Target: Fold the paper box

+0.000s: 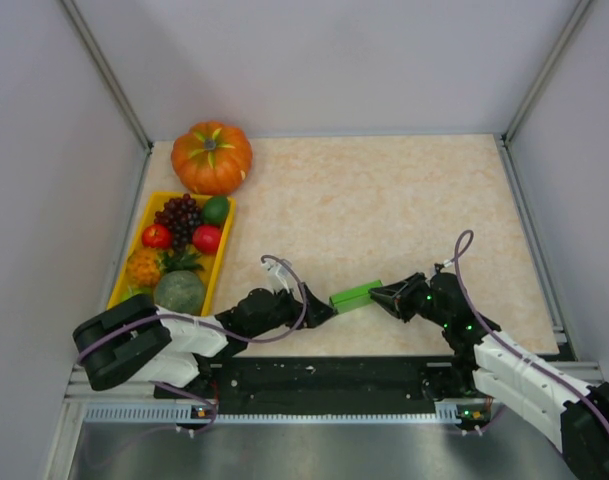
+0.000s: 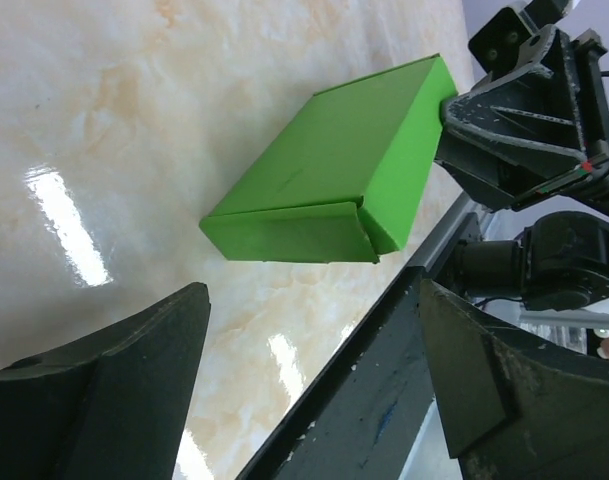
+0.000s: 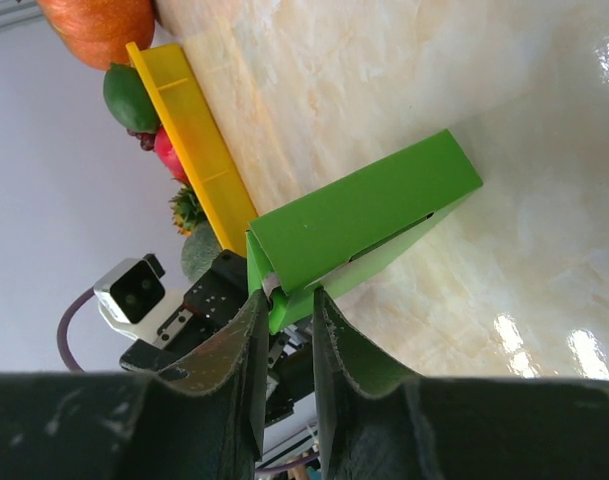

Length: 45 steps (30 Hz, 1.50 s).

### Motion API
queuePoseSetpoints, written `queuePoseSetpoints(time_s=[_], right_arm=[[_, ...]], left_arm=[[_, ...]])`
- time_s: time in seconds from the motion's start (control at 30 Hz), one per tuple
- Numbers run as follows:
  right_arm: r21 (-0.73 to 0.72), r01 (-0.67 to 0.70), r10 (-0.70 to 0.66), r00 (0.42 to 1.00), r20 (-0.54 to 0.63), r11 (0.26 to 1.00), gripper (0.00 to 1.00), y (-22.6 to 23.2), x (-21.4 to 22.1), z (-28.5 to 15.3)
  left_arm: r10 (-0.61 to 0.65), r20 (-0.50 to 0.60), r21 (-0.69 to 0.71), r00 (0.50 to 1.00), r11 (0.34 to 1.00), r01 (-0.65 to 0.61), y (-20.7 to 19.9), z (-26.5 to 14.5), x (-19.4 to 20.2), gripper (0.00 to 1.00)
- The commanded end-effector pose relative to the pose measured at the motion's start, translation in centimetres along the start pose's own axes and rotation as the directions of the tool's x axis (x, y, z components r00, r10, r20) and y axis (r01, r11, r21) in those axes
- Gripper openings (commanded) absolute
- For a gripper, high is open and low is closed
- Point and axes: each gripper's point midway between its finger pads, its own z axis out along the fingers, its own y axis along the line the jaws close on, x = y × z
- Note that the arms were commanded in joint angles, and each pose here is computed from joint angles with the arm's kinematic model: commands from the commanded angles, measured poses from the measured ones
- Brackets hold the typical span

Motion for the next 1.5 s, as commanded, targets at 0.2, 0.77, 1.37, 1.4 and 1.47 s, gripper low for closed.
queuePoseSetpoints(time_s=[0.2,0.77,1.37,1.4,1.47], right_arm=[[0.191,0.011,-0.028,0.996,0.090,0.982,0.20,-5.0,-1.8,0.0],[0.213,0.019,-0.040,0.995,0.096,0.977,0.20,-6.1,-2.0,-0.1],[0.244,0.437,-0.463,0.884,0.061,0.866,0.24,-5.5,-3.4,-1.3],[0.241,0.444,-0.469,0.881,0.056,0.863,0.26,-5.5,-3.3,-1.3],[0.266,0.432,-0.459,0.887,0.047,0.862,0.27,-6.5,-3.3,-1.5]], left_arm=[[-0.070,0.104,0.159,0.992,0.986,0.053,-3.6,-0.2,-3.5,0.89],[-0.094,0.044,0.022,0.995,0.995,0.093,1.3,2.2,-1.2,0.48],[-0.097,-0.054,-0.039,0.994,0.995,0.095,6.0,1.2,2.9,0.12],[-0.082,-0.066,-0.073,0.994,0.994,0.077,6.2,0.9,2.8,0.13],[-0.014,-0.058,-0.093,0.998,0.996,0.008,5.9,1.1,2.1,0.17]])
